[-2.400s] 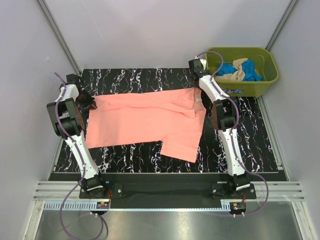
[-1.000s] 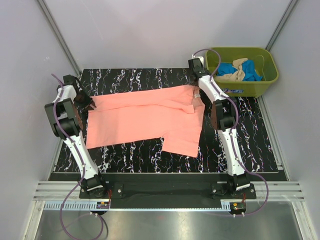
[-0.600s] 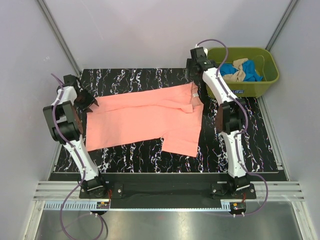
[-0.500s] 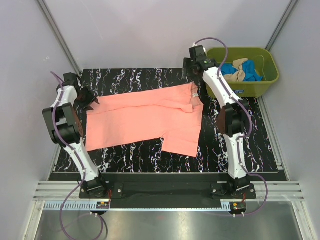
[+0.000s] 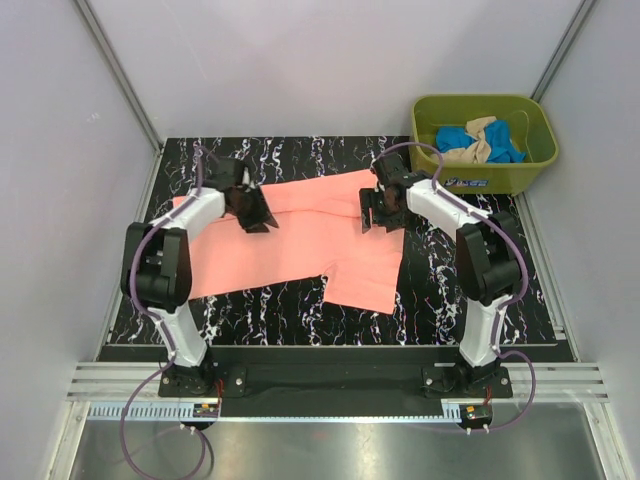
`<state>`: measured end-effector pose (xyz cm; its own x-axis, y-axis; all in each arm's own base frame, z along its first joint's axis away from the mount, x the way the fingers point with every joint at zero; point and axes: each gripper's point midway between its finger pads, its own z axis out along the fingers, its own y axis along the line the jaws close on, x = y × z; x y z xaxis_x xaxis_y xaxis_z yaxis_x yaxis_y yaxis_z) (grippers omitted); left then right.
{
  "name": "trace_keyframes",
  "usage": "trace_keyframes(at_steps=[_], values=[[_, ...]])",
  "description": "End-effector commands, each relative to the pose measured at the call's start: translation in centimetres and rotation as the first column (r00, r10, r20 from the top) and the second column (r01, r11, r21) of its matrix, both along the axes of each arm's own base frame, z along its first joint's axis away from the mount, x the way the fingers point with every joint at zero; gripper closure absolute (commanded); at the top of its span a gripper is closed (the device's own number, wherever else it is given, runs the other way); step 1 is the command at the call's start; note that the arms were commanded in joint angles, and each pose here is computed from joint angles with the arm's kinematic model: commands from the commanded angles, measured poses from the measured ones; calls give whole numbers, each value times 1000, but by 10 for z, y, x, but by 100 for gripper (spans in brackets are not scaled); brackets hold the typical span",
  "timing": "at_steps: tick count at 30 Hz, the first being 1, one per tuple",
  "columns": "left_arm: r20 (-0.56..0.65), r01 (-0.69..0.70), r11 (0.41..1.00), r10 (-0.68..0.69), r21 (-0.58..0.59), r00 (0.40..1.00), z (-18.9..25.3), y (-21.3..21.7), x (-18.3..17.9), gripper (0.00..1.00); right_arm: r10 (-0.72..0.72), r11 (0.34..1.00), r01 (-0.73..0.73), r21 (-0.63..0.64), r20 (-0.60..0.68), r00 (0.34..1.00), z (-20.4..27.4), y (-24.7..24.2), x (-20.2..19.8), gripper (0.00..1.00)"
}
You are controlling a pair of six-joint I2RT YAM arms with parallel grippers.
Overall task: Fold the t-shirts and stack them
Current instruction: Fold the tshirt
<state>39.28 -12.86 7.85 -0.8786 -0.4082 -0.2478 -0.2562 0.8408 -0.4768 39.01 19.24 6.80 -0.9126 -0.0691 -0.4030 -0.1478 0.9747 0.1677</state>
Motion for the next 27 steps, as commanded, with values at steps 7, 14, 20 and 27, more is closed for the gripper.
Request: trace_keyframes(at_steps=[7, 14, 20, 27], values=[[46, 180, 982, -177, -59, 983, 6, -88, -21, 63, -142, 990, 136, 47, 156, 977, -7, 11, 58, 50], [89, 202, 979, -201, -5, 976, 20, -83, -7, 64, -175, 983, 181, -14, 189, 966, -21, 5, 83, 58], [100, 224, 974, -225, 21, 969, 24, -82, -3, 64, -235, 961, 272, -41, 388, 891, 6, -2, 147, 57], [68, 230, 973, -230, 19, 971, 8, -77, -20, 64, -187, 973, 229, -35, 467, 864, 16, 15, 213, 41]])
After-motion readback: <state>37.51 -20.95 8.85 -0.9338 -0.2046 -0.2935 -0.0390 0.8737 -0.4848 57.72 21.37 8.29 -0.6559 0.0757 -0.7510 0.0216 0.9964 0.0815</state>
